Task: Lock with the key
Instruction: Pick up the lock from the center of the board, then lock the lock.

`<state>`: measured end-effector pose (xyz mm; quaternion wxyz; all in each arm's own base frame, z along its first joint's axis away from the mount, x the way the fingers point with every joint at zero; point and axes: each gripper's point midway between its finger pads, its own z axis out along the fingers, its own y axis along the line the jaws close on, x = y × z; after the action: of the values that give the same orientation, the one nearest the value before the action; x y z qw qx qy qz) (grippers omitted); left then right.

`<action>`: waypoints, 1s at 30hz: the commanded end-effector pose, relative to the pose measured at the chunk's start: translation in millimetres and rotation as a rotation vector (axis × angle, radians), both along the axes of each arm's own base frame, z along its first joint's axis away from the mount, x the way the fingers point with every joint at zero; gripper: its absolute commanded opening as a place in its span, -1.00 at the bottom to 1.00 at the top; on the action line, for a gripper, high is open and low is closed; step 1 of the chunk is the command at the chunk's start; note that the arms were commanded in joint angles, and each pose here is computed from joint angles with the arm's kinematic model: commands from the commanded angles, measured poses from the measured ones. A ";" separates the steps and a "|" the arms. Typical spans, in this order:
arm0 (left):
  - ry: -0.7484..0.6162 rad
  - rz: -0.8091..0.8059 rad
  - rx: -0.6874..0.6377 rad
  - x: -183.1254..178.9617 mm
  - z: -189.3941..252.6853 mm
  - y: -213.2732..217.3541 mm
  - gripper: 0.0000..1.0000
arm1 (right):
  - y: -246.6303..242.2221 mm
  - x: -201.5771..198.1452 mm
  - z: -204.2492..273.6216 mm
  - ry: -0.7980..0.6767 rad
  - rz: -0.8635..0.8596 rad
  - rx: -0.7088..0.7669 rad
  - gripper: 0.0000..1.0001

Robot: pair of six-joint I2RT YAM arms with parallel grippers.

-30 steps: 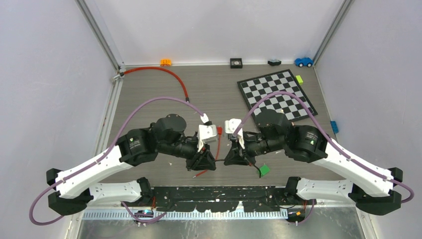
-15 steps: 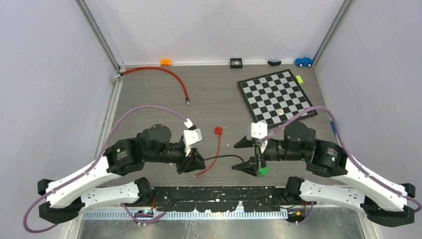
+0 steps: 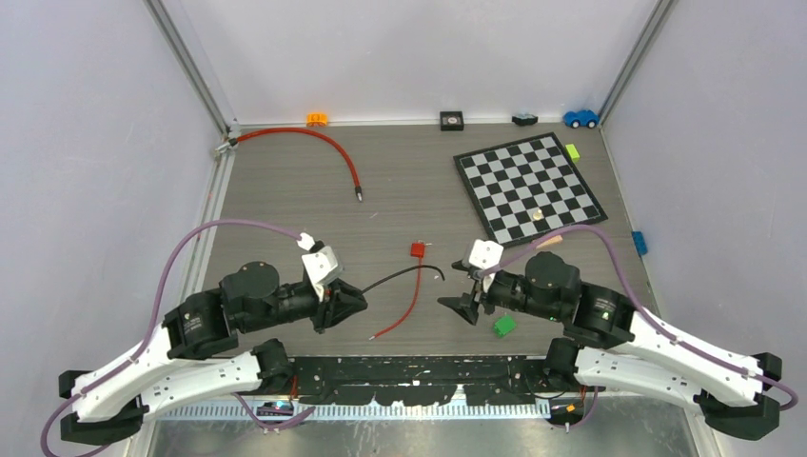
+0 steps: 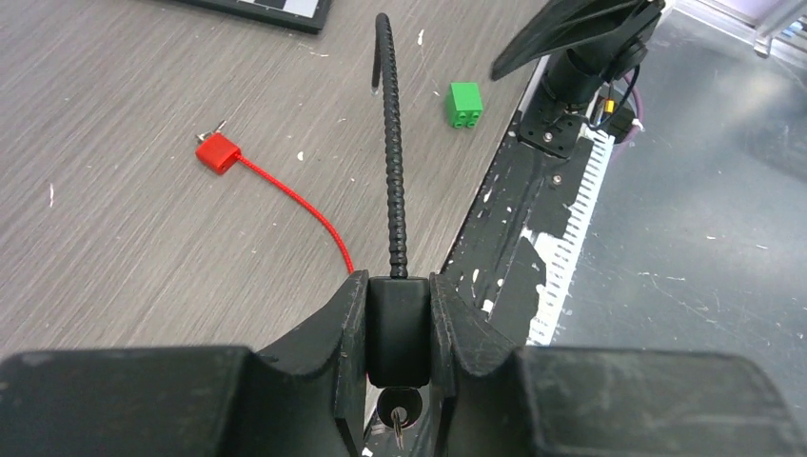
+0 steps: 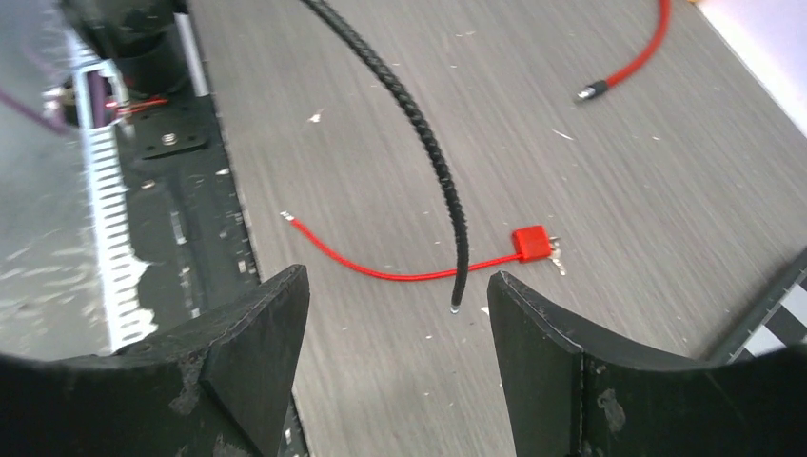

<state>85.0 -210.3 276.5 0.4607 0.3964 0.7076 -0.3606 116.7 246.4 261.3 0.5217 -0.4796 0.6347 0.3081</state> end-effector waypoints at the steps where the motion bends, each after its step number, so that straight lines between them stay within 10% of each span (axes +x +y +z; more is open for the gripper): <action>1: -0.060 0.038 -0.088 10.6 23.8 -4.9 -1.00 | 6.7 39.1 27.5 -0.114 -0.177 0.134 0.47; 21: -0.091 -0.091 -0.086 -7.3 36.1 -8.6 -1.00 | 20.7 72.3 -0.3 -0.150 -0.300 0.098 0.05; 30: -0.106 -0.079 -0.137 -9.6 43.0 -2.1 -1.00 | 19.4 63.9 -2.4 -0.057 -0.301 0.125 -0.95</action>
<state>77.8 -213.7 285.1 0.4679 0.4263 0.6779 -0.3739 182.2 267.1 242.0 0.5997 -0.3905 0.6612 0.2252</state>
